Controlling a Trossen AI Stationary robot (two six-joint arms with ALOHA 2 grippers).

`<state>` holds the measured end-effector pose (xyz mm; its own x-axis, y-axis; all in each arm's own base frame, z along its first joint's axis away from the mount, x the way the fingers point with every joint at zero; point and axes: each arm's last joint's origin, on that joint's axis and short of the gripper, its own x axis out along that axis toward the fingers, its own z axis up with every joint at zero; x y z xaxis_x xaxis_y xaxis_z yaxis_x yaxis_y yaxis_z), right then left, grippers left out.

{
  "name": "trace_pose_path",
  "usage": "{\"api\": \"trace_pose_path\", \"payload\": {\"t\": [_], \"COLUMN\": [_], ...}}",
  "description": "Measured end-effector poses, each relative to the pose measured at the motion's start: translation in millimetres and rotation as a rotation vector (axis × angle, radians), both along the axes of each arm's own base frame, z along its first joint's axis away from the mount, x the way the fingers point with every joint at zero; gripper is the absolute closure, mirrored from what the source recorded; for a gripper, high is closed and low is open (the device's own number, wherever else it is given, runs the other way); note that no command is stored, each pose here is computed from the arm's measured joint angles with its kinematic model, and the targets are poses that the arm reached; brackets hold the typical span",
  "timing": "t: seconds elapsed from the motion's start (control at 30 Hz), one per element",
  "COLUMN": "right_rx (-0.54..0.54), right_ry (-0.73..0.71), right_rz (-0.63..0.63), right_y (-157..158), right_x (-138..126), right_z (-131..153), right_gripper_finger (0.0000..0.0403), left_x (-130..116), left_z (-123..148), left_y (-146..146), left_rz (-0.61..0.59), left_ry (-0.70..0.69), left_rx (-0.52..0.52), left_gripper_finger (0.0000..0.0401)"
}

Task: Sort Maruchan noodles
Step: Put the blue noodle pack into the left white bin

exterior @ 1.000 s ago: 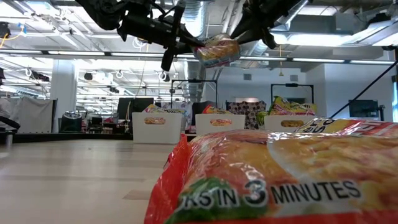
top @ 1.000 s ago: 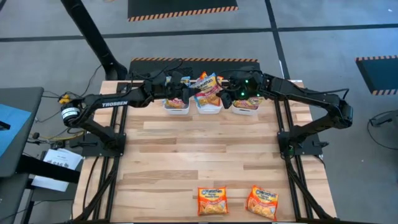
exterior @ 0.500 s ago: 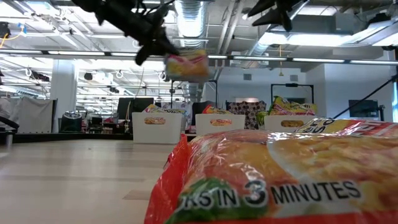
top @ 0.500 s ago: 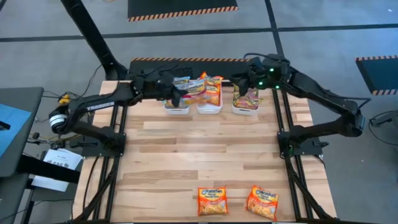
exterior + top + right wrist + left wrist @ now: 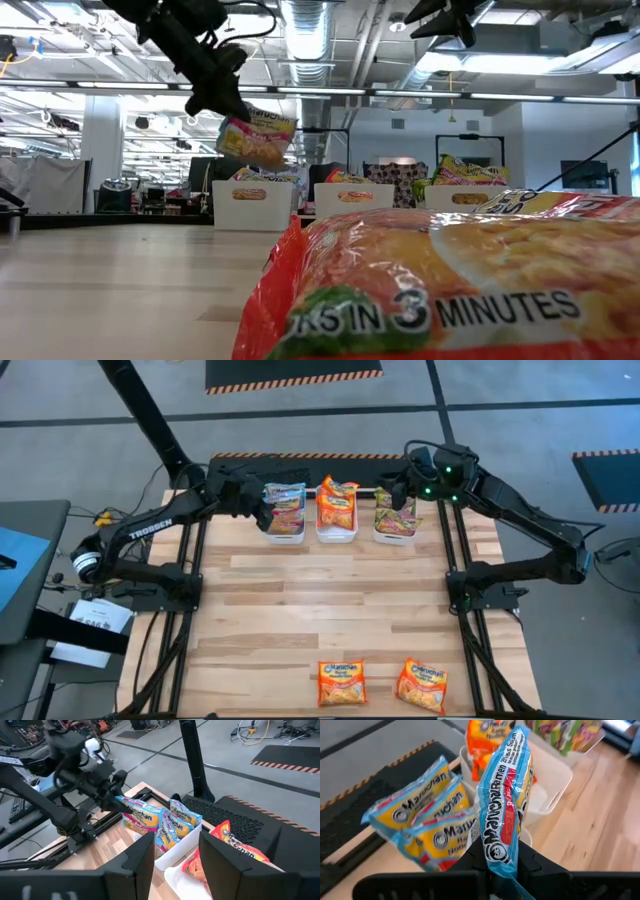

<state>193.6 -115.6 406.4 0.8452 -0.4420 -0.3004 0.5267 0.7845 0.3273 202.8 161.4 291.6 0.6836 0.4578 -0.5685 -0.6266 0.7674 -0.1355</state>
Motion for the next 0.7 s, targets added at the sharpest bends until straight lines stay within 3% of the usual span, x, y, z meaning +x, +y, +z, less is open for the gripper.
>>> {"api": "trace_pose_path", "payload": {"t": [0.3, 0.7], "right_rx": [-0.002, -0.001], "right_ry": [0.002, 0.003], "right_rz": [-0.007, -0.009], "right_y": [0, 0], "right_x": [0, 0], "right_z": [0, 0], "right_gripper_finger": [0.0227, 0.0227], "left_x": [13, 27], "left_z": [-24, -54], "left_y": [21, 34], "left_rz": [-0.054, -0.017], "left_ry": [0.007, 0.061], "left_rx": [-0.088, -0.166], "left_gripper_finger": [0.0385, 0.0375]}}
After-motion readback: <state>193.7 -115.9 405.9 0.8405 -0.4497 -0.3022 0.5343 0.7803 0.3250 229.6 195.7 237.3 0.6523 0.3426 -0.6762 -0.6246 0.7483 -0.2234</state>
